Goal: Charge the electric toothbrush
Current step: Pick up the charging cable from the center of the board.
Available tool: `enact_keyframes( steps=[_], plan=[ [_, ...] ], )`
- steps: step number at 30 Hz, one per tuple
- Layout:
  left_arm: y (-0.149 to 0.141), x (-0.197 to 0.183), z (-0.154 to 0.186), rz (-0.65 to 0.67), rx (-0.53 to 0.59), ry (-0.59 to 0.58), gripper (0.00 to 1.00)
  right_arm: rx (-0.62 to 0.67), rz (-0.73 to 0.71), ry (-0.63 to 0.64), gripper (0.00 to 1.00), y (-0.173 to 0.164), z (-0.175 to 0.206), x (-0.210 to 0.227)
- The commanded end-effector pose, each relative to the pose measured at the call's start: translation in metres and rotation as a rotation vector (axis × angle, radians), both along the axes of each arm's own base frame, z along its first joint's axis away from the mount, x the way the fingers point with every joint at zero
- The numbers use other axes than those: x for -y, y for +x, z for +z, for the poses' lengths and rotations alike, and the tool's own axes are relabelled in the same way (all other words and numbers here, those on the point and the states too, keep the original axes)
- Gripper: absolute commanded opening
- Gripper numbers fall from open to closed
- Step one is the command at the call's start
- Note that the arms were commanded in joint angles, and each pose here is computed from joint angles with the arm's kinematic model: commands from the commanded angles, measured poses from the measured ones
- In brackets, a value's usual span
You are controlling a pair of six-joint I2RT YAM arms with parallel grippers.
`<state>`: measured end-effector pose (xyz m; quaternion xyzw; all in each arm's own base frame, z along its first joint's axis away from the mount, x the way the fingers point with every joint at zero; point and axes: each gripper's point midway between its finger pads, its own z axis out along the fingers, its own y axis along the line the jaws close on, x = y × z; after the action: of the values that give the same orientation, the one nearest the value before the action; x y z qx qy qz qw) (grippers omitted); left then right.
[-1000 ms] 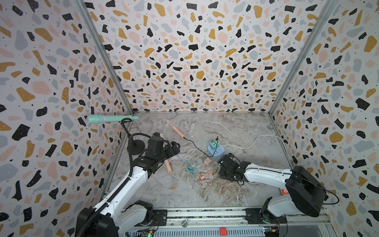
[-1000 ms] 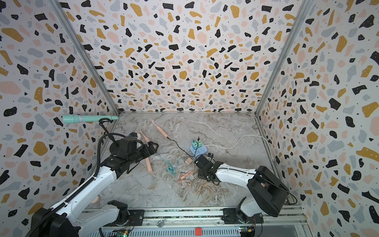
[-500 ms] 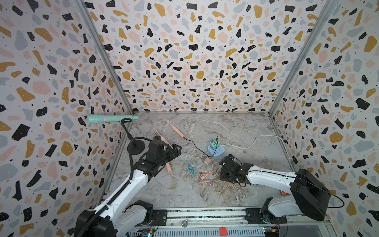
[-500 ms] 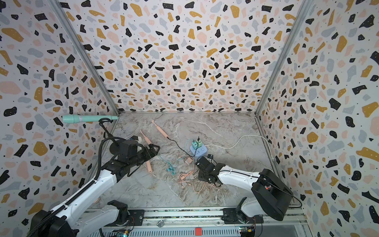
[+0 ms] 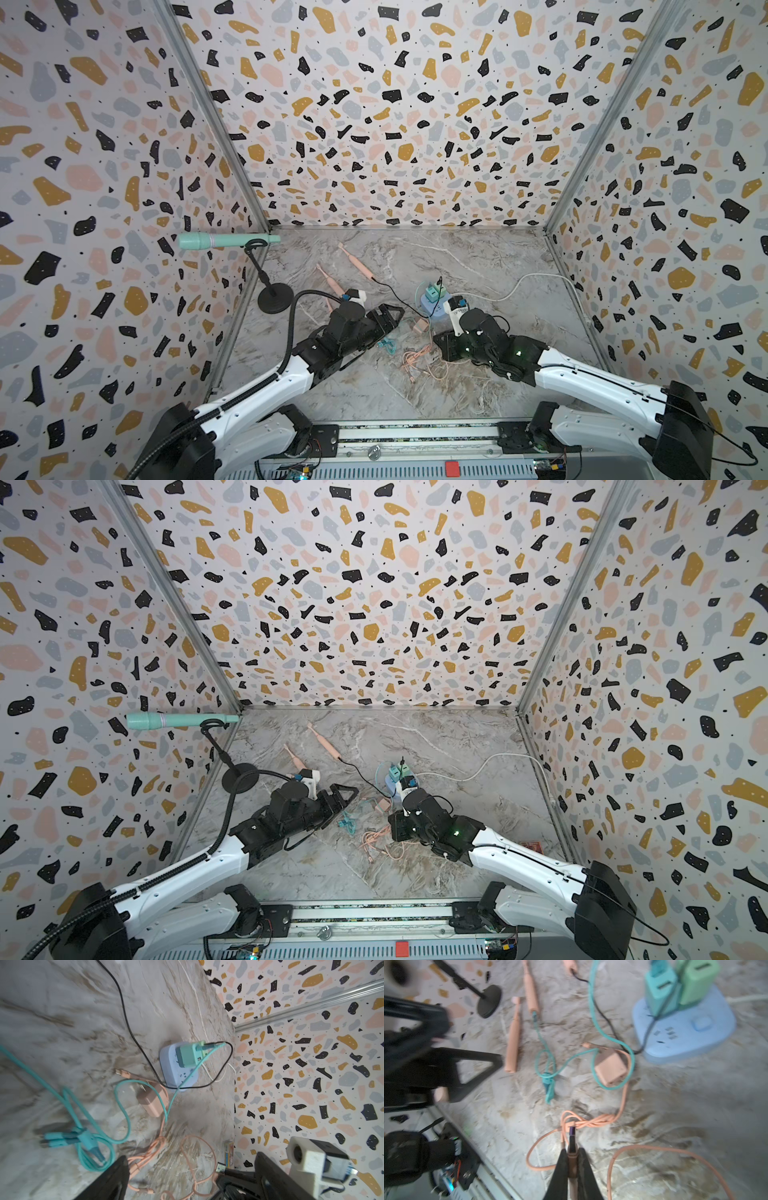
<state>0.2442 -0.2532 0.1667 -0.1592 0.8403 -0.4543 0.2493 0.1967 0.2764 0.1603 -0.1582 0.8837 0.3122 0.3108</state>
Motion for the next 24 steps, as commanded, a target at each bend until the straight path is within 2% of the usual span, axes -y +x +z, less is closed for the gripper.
enact_keyframes(
  steps=[1, 10, 16, 24],
  plan=[
    [-0.001, 0.032, 0.031, -0.021, 0.029, -0.108, 0.92, 0.108, 0.137, 0.064, 0.0, -0.008, 0.035, -0.025],
    [-0.018, 0.042, 0.009, -0.072, -0.017, -0.004, 0.83, 0.145, 0.193, 0.03, 0.0, -0.018, 0.035, -0.036],
    [-0.017, 0.044, 0.003, -0.081, -0.021, 0.028, 0.67, 0.154, 0.199, 0.005, 0.0, -0.02, 0.034, -0.039],
    [-0.028, 0.057, -0.001, -0.116, -0.039, 0.016, 0.52, 0.146, 0.169, -0.016, 0.0, -0.016, 0.027, -0.036]
  ],
)
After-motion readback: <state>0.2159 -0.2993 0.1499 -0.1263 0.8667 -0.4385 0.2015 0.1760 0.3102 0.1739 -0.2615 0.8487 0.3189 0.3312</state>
